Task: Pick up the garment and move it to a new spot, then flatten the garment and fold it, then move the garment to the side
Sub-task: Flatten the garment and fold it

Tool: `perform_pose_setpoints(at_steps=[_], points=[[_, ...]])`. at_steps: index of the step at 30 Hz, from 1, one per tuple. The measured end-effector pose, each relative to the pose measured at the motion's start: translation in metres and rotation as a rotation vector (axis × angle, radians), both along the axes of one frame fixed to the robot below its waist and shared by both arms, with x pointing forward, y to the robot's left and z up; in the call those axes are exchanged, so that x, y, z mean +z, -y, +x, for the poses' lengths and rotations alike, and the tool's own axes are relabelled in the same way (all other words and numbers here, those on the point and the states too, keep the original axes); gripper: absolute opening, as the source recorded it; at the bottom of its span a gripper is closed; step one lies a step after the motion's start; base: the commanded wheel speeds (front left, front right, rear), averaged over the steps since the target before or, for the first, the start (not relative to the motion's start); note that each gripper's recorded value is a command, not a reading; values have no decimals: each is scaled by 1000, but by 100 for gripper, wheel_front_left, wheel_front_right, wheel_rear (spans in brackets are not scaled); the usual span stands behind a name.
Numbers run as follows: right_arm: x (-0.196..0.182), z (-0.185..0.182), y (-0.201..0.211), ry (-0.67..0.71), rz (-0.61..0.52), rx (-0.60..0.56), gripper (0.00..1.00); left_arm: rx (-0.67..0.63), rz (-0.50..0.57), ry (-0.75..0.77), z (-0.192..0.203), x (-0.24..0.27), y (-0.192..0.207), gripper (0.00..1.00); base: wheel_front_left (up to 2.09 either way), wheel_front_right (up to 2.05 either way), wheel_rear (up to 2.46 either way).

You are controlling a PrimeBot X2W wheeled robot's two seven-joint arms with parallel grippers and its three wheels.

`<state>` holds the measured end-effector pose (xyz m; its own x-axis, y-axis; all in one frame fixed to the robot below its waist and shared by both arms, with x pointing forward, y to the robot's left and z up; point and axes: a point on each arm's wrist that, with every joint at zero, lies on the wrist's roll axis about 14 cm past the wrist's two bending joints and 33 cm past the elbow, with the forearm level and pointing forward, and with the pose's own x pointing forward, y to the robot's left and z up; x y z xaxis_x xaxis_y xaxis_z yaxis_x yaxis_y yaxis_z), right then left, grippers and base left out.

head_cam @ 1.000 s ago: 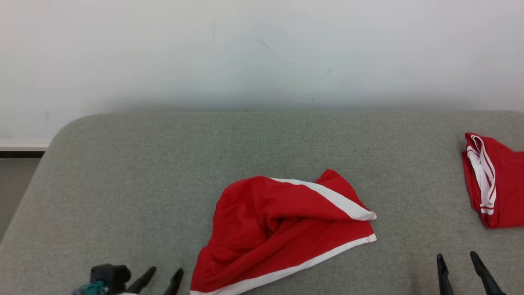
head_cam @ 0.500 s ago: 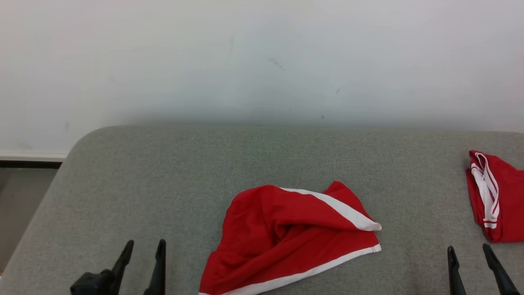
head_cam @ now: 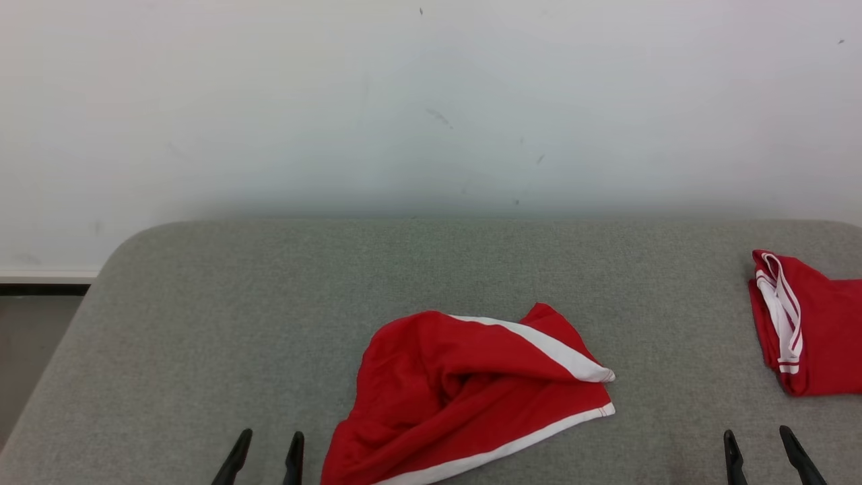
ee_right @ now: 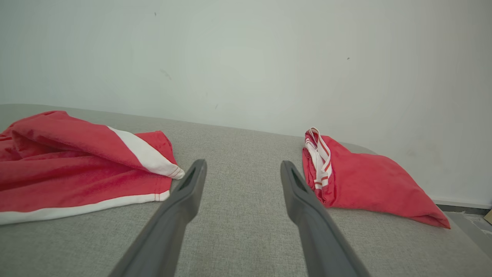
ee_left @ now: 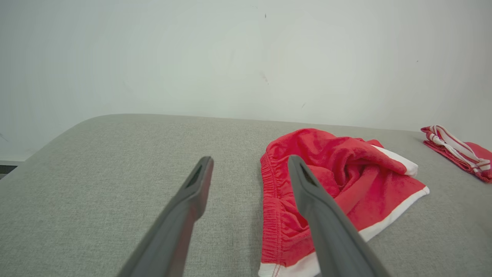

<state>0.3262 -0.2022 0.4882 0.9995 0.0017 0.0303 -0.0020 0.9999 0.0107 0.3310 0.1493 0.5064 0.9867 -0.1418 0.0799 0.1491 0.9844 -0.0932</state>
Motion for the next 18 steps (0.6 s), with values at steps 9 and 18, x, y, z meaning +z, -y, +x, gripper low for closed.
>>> perform_pose_setpoints(at_steps=[9, 18], points=[[-3, 1, -2, -10, 3, 6, 100, 1, -1, -10, 0, -6, -3, 100, 0, 0, 0], [-2, 6, -9, -6, 11, 26, 100, 9, 6, -13, 0, -8, -6, 100, 0, 0, 0]])
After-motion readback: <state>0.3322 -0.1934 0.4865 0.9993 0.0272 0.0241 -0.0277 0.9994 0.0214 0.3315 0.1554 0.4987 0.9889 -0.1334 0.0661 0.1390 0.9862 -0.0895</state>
